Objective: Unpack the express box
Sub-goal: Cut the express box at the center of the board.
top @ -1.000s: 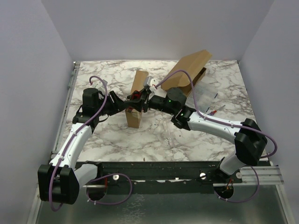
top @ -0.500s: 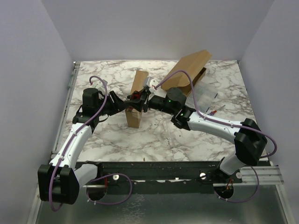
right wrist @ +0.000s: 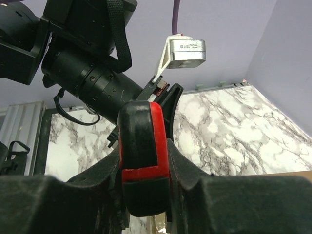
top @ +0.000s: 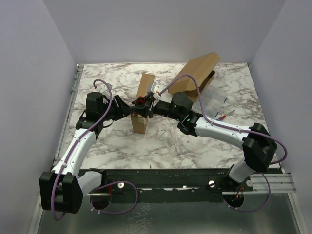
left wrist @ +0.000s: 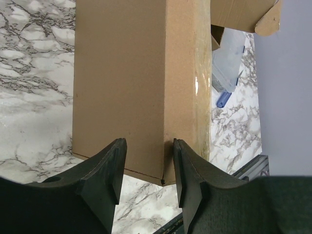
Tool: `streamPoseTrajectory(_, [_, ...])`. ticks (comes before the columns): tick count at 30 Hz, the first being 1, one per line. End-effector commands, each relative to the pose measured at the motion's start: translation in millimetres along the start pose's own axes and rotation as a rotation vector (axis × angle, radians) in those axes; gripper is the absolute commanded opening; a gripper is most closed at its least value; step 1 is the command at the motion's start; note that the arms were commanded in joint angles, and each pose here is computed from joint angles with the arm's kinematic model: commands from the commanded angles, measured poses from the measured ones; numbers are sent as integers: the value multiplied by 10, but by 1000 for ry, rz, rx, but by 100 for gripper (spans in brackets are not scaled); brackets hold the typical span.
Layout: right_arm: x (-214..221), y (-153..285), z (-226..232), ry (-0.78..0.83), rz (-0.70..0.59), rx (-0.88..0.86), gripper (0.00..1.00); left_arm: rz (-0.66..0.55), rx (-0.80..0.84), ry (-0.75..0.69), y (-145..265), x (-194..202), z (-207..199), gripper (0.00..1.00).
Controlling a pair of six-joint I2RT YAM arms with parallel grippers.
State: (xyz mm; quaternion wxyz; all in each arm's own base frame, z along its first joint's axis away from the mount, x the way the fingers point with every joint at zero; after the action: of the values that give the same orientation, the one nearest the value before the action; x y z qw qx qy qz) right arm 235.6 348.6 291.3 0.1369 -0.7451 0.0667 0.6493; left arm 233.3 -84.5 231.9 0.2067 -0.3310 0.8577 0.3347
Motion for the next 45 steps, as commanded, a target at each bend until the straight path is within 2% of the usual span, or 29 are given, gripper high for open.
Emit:
streamPoseTrajectory(1, [-82, -24, -9, 43, -19, 15, 0, 83, -97, 28, -19, 193, 213, 48])
streamPoseTrajectory(5, [-249, -17, 8, 28, -74, -1, 0, 87, -101, 29, -23, 207, 226, 48])
streamPoseTrajectory(18, [-424, 29, 39, 19, -125, -18, 0, 81, -93, 27, -11, 194, 208, 47])
streamPoseTrajectory(45, [-12, -56, -8, 25, -12, -6, 0, 79, -86, 24, 3, 198, 197, 47])
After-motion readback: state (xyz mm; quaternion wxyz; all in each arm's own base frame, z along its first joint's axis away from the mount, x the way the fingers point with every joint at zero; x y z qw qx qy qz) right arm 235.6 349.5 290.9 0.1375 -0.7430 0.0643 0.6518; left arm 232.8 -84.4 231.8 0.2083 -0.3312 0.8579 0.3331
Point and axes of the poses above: each gripper's point midway between its finger pads, its own y axis back along the fingers, its own z axis along the line the jaws close on, x = y × z, the point moved 10 cm from there along y, back along the fingers, and after that the axes turned 1 degree about y, right-handed, at the moved point
